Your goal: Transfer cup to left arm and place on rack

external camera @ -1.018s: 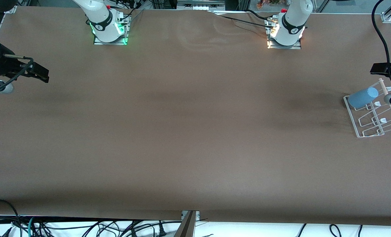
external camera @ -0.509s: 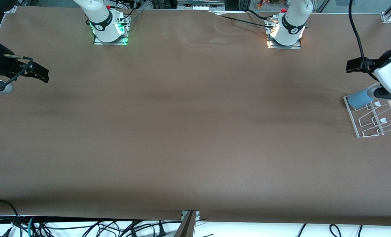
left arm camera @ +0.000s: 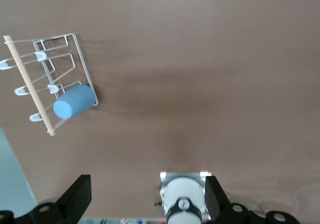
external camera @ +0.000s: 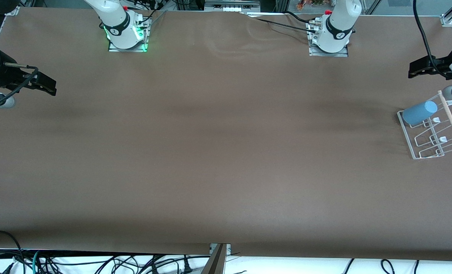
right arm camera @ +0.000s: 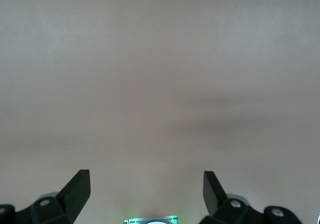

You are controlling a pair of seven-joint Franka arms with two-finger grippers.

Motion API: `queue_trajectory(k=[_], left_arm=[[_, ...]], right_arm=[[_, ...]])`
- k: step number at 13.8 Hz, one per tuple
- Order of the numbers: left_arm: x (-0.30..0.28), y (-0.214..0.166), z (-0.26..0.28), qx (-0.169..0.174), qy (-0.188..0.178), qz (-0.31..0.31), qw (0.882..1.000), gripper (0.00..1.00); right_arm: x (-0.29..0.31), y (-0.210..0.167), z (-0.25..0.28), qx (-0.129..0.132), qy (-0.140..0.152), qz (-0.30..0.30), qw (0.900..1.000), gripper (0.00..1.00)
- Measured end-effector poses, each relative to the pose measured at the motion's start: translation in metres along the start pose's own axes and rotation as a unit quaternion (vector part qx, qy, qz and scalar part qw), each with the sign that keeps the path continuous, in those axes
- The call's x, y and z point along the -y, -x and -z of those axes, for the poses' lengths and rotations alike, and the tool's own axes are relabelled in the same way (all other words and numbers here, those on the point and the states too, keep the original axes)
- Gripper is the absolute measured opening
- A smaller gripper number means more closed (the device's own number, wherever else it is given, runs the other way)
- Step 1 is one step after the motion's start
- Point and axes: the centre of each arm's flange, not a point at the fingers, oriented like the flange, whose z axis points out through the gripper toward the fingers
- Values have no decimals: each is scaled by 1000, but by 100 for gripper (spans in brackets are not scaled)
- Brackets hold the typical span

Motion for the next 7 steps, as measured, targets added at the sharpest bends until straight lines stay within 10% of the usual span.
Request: queue_trajectory(k=[7], left_arm=[[19,23,-60,-137,37,11,990,100]], right_arm=[[0,0,0,0,0,0,1000,100]])
